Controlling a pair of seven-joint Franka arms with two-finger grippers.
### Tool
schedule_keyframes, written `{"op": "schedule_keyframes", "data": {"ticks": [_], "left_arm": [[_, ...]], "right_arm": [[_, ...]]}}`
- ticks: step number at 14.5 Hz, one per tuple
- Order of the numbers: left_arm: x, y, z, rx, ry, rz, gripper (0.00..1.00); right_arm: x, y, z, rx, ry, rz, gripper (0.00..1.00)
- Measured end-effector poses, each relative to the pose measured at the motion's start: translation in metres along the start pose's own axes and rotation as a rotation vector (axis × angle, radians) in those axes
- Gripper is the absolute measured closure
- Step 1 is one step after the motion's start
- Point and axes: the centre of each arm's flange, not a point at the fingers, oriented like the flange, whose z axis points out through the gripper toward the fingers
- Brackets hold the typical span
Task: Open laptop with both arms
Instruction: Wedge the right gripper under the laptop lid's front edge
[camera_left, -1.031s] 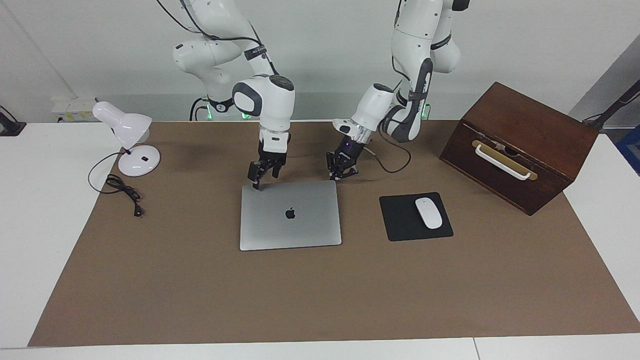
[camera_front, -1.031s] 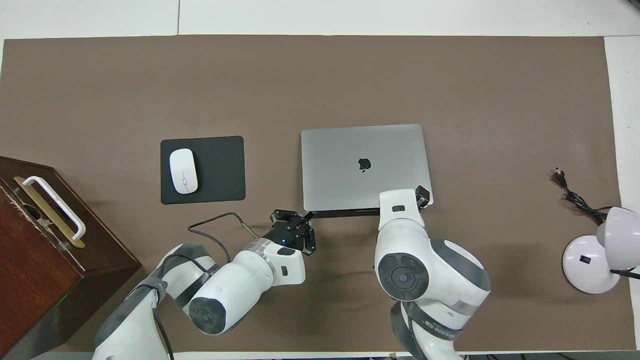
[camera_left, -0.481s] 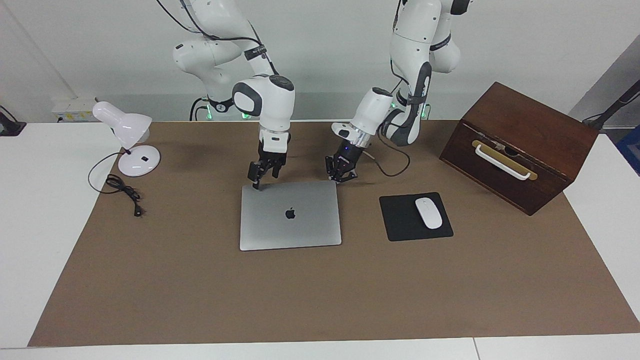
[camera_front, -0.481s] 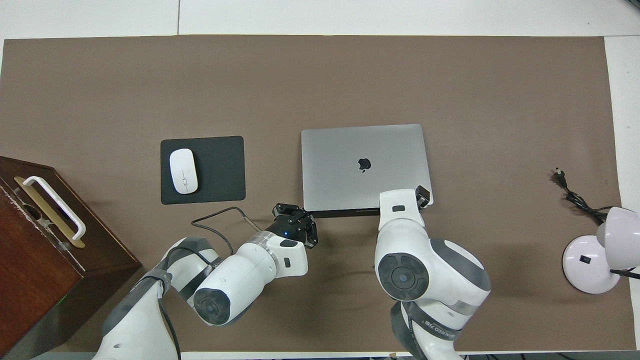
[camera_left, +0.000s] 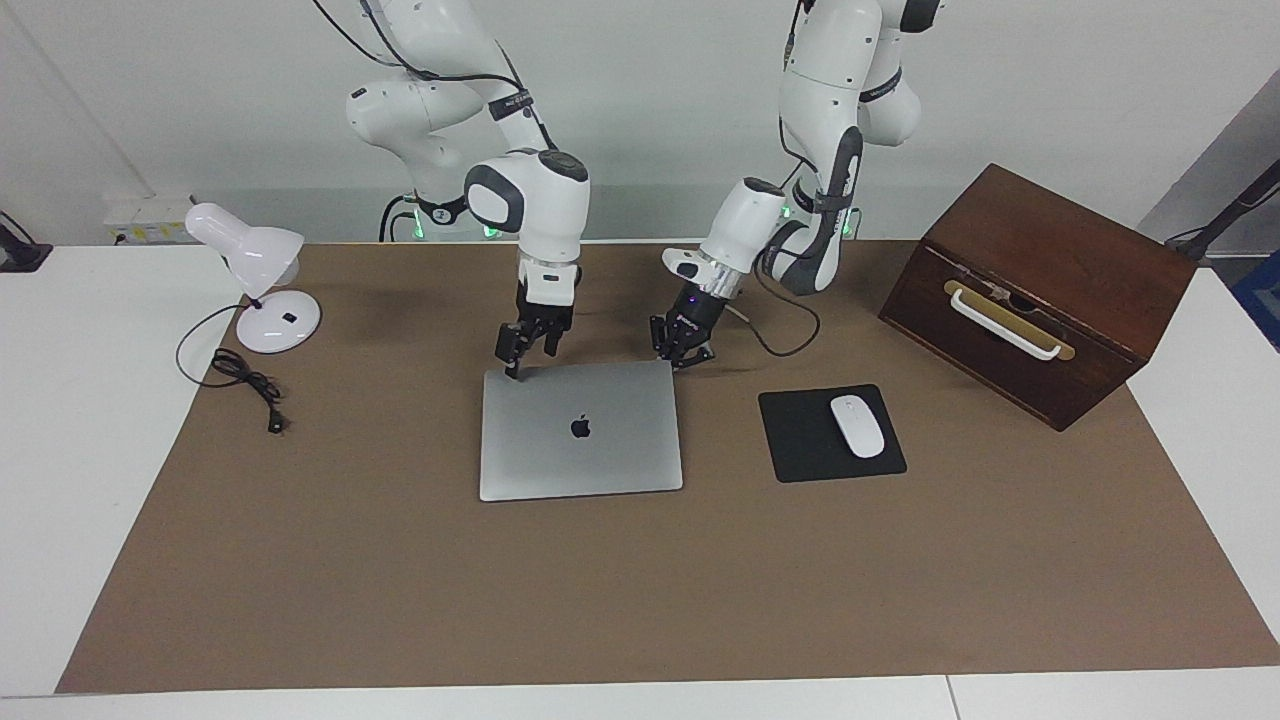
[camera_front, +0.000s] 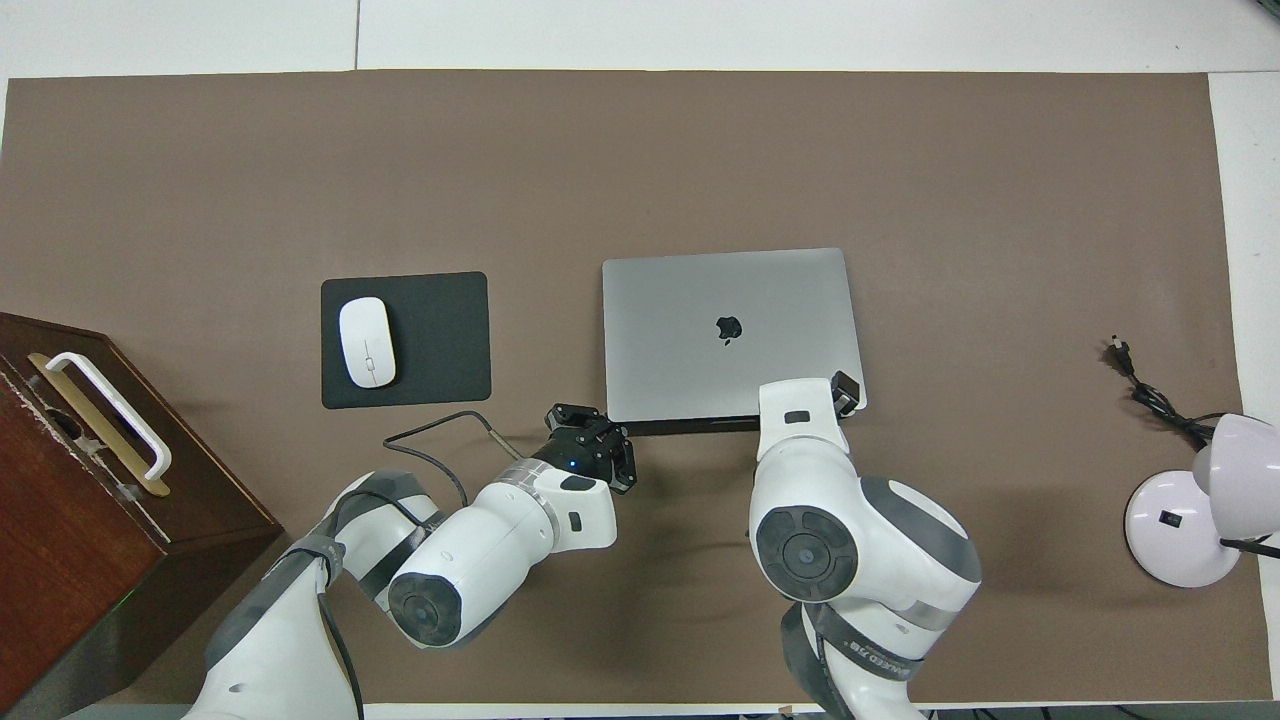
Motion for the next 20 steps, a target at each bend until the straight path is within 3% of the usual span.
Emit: {"op": "schedule_keyframes", "data": {"ticks": [20], "left_arm": [[0.005,-0.006,0.005,0.006,0.006,-0.006,0.99]], "right_arm": [[0.018,0.027,0.000,-0.016,0.024,0.009,0.00]]}}
